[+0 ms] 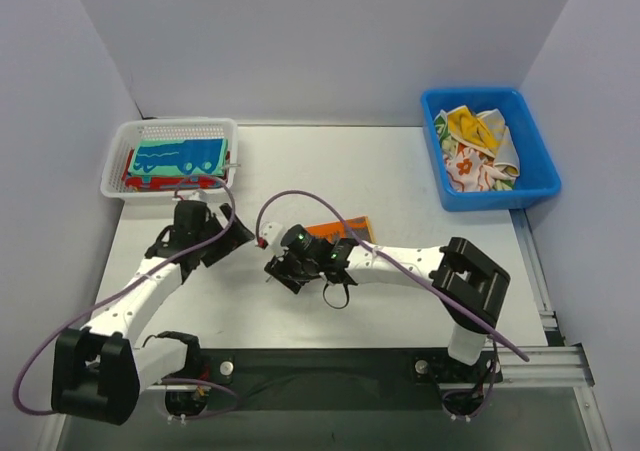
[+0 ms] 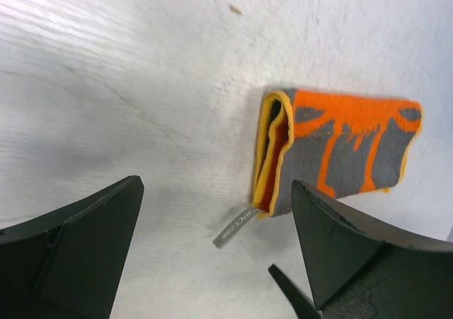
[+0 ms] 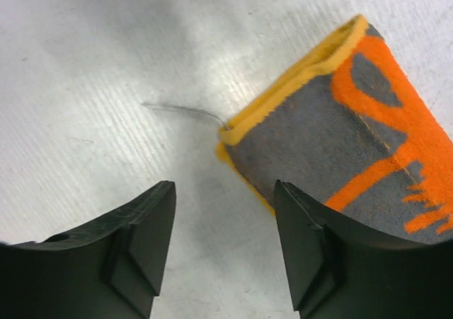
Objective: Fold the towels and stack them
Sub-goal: Smooth out wrinkles on the folded towel
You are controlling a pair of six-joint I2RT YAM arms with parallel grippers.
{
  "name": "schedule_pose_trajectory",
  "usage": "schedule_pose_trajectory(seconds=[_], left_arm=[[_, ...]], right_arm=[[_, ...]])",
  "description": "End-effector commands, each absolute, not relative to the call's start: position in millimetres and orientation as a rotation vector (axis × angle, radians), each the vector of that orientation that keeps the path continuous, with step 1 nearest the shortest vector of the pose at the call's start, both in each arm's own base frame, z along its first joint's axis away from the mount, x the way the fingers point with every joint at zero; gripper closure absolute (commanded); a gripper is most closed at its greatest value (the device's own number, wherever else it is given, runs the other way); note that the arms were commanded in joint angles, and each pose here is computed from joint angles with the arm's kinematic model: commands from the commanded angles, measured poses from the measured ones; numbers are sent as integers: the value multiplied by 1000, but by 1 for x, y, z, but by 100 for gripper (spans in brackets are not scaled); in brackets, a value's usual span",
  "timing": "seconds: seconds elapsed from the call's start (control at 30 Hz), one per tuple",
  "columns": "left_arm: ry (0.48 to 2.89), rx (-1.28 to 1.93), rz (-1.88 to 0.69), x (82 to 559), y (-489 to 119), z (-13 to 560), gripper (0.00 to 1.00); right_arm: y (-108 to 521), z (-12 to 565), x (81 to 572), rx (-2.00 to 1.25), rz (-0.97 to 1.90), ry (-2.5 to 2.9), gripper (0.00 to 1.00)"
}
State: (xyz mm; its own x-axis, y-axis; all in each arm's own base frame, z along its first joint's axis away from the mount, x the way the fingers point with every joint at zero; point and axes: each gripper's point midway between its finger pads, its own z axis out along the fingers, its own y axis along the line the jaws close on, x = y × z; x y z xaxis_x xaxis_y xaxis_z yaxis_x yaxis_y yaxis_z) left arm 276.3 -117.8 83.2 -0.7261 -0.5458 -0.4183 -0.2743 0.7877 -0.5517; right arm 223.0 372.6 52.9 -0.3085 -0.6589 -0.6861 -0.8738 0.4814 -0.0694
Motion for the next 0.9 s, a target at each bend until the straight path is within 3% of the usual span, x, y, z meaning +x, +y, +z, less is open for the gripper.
schedule_pose_trajectory(seconds=[0.0,0.1,0.23,0.63,0.87], left_arm=[[2302,-581,-403,289,-69,114,3],[2298,-542,-337,287,-53,126,3],[2275,-527,-264,287,-37,133,3],[2302,-526,-292,285,-41,120,3],[2308,-523,-321,286,-46,118,3]], right_arm=[[379,68,225,-1336,278,2013,41],[387,66,224,-1373,235,2016,32],[390,56,235,-1359,102,2041,32],[387,22,242,-1378,-37,2118,46],[372,-15,237,-1457,-116,2180,47]])
